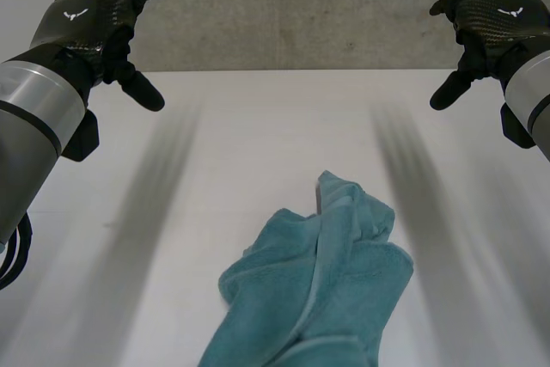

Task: Fold the laundry

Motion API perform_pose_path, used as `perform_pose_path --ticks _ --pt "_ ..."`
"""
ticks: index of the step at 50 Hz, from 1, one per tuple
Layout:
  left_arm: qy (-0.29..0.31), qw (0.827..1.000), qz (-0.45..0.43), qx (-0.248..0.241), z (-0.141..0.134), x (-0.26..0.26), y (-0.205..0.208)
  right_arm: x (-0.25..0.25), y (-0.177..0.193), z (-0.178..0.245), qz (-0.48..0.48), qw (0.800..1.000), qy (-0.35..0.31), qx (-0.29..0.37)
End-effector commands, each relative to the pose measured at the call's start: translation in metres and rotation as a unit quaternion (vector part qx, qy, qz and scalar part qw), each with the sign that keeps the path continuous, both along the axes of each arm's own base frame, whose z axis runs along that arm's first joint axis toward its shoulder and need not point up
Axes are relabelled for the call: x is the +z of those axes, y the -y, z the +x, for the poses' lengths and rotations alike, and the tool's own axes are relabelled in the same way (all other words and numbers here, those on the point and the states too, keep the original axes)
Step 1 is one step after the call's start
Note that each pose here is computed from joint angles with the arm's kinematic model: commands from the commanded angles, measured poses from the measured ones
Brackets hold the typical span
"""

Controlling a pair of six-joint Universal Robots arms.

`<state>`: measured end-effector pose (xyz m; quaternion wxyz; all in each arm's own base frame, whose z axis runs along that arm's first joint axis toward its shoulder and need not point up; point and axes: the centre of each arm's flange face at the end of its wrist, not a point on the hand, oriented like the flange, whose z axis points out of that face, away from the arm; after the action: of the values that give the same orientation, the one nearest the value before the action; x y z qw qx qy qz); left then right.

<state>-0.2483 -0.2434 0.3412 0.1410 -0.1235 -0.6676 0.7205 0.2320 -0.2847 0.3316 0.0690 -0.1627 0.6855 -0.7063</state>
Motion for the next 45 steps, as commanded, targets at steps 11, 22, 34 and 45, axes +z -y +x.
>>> perform_pose_path --ticks 11,22,34,45 --pt "-0.026 0.995 0.083 -0.051 -0.022 -0.023 -0.027 -0.04 0.003 0.02 0.014 0.981 -0.157 0.108" --pt "-0.046 0.976 0.205 -0.05 -0.019 -0.075 -0.049 -0.088 -0.012 0.041 0.079 0.945 -0.198 0.248" --pt "-0.014 0.963 0.267 -0.029 -0.004 -0.114 -0.066 -0.131 -0.041 0.077 0.147 0.879 -0.193 0.412" --pt "-0.021 0.967 0.252 -0.03 0.003 -0.104 -0.076 -0.149 -0.031 0.087 0.151 0.851 -0.29 0.411"
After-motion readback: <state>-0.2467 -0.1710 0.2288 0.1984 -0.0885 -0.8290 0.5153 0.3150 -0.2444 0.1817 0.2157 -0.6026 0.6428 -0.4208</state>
